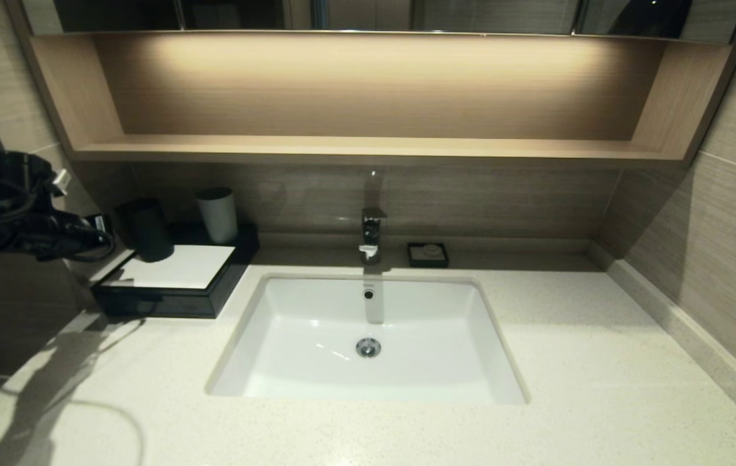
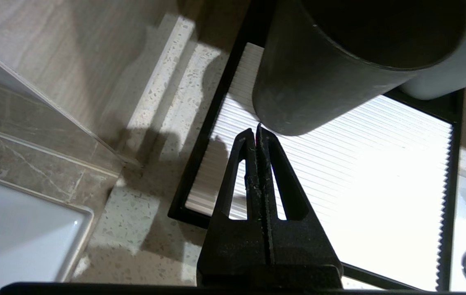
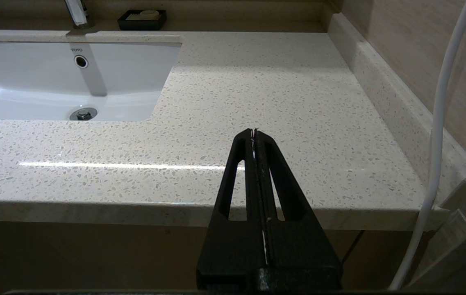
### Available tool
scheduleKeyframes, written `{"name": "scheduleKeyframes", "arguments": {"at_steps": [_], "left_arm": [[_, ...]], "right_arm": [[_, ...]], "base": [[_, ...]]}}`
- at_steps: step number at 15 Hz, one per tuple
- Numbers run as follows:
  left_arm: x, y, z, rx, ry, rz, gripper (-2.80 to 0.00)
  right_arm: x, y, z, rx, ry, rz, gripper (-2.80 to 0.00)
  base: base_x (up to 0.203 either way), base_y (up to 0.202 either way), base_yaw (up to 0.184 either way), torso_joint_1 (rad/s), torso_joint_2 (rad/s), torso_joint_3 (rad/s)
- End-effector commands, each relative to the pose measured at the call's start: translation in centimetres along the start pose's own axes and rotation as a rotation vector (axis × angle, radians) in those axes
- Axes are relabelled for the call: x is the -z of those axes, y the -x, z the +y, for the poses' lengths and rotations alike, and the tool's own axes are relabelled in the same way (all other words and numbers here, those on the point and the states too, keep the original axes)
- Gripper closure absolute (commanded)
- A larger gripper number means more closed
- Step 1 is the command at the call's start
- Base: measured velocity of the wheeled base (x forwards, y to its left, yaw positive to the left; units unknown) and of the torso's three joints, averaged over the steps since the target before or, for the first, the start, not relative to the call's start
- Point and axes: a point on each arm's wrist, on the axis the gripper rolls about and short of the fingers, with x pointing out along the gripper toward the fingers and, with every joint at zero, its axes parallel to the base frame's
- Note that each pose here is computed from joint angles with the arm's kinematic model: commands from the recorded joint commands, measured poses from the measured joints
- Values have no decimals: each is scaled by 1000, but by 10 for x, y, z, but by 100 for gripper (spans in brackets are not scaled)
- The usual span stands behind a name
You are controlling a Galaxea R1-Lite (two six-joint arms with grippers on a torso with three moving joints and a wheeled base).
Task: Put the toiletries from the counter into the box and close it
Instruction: Place the cup on the storage box
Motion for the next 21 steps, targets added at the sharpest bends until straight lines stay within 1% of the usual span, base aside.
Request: {"name": "scheduleKeyframes", "arguments": {"at_steps": [1, 4, 7, 8, 13, 17, 21], "left_arm": [[10, -11, 4, 7, 0, 27, 0], [19, -24, 7, 18, 0, 35, 0], [23, -36, 10, 18, -3, 22, 0], [22, -40, 11, 19, -6, 7, 0], [22, -49, 12, 23, -4, -10, 0], [22, -50, 8, 30, -8, -9, 0], [28, -58, 2, 43, -12, 9, 0]], "right_arm": [[0, 0, 0, 0, 0, 0, 0], [0, 0, 0, 0, 0, 1, 0], [0, 0, 0, 0, 0, 1, 0], [0, 0, 0, 0, 0, 1, 0], [0, 0, 0, 0, 0, 1, 0], [0, 0, 0, 0, 0, 1, 0], [0, 0, 0, 0, 0, 1, 0]], "base": [[0, 0, 0, 0, 0, 0], [0, 0, 0, 0, 0, 0], [0, 0, 0, 0, 0, 0], [0, 0, 0, 0, 0, 0], [0, 0, 0, 0, 0, 0], [0, 0, 0, 0, 0, 0], [0, 0, 0, 0, 0, 0]]}}
